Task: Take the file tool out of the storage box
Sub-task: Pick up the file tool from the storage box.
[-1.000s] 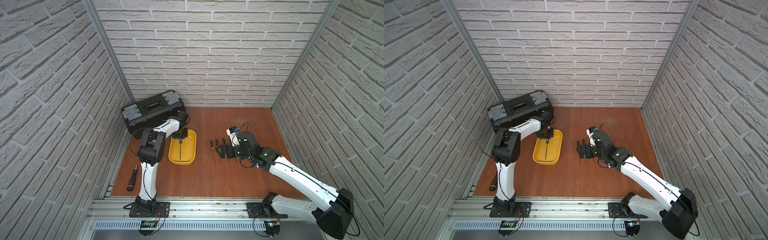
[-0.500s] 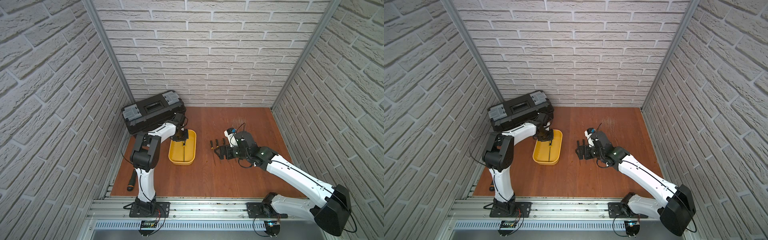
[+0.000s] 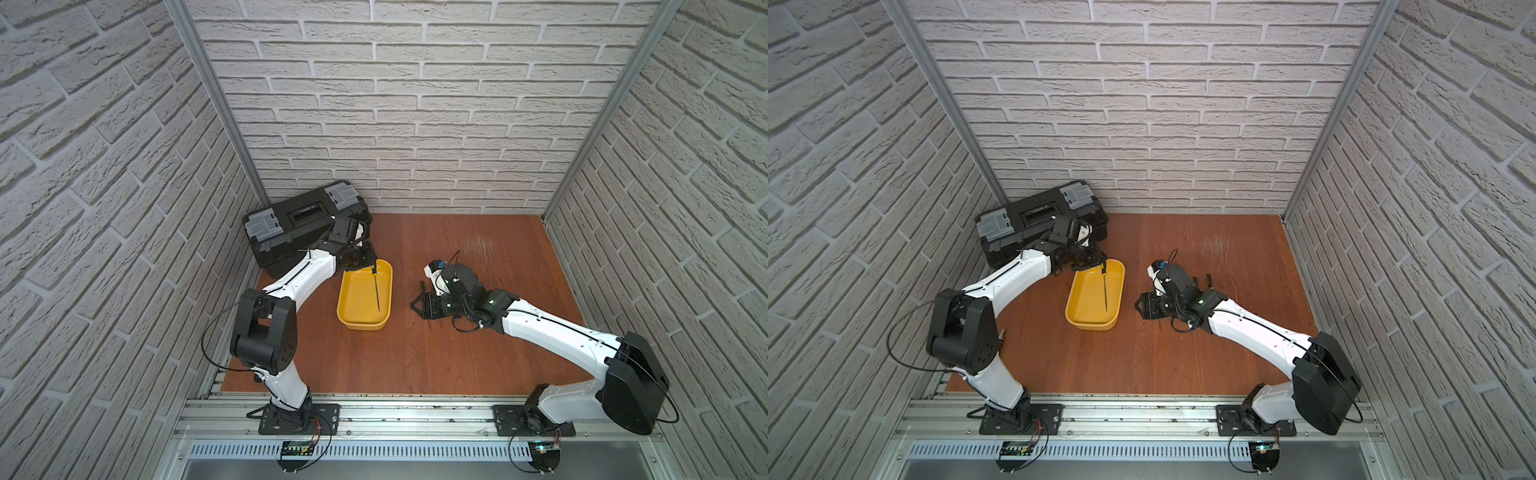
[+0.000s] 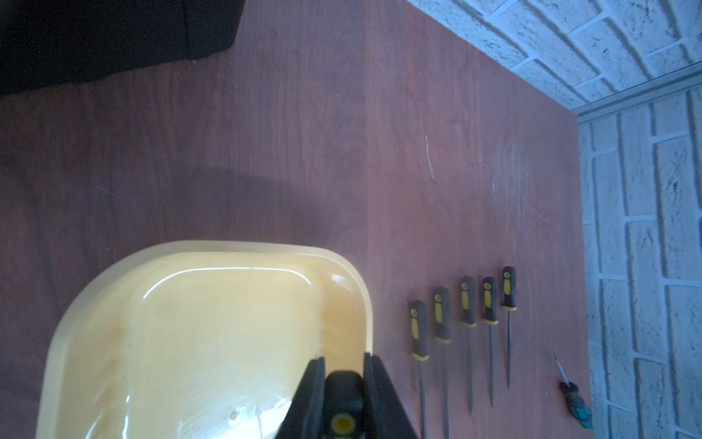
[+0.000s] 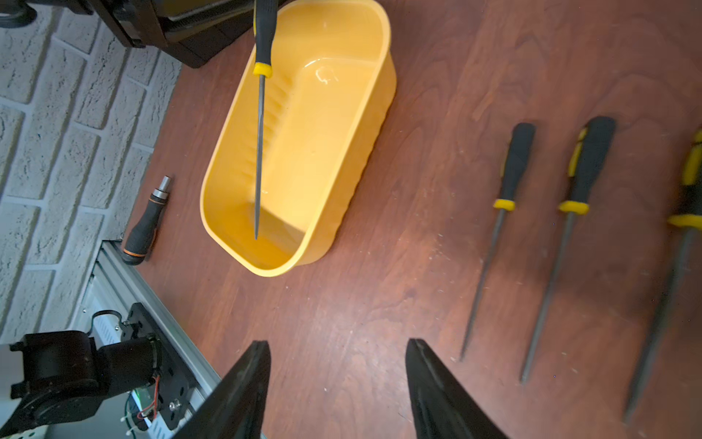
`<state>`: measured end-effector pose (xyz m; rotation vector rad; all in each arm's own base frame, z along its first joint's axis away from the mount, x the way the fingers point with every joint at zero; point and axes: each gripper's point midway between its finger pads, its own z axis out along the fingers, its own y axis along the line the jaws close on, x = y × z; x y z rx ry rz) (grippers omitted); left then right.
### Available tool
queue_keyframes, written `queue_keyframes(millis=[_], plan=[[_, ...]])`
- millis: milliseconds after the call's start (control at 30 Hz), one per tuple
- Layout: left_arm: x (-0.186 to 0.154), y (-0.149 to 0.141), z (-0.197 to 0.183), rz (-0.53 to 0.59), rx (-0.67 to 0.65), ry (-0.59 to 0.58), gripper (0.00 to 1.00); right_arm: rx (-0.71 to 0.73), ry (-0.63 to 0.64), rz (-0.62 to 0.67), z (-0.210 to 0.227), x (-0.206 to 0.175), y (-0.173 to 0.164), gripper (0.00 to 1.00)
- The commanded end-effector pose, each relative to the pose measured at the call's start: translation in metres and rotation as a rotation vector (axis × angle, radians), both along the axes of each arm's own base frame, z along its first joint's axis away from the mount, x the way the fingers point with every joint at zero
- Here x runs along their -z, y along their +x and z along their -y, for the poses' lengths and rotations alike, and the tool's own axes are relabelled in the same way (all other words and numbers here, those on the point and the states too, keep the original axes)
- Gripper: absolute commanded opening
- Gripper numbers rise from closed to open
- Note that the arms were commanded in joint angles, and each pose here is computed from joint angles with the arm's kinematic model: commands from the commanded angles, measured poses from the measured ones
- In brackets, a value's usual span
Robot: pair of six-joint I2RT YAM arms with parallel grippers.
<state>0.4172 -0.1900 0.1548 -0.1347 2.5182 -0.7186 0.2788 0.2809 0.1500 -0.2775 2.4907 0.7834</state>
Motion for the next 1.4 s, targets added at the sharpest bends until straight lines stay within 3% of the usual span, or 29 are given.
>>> queue_keyframes(millis=[0, 767, 1367], plan=[[-0.019, 0.001, 0.005, 0.041, -0.009, -0.081, 0.15, -0.033, 0.116, 0.066, -0.035, -0.029, 0.011, 0.59], [-0.058, -0.014, 0.015, 0.074, 0.013, -0.255, 0.16, -0.124, 0.170, 0.040, -0.084, -0.028, 0.025, 0.37], [-0.065, -0.015, 0.015, 0.077, 0.017, -0.291, 0.16, -0.143, 0.165, 0.022, -0.093, -0.025, 0.029, 0.12]])
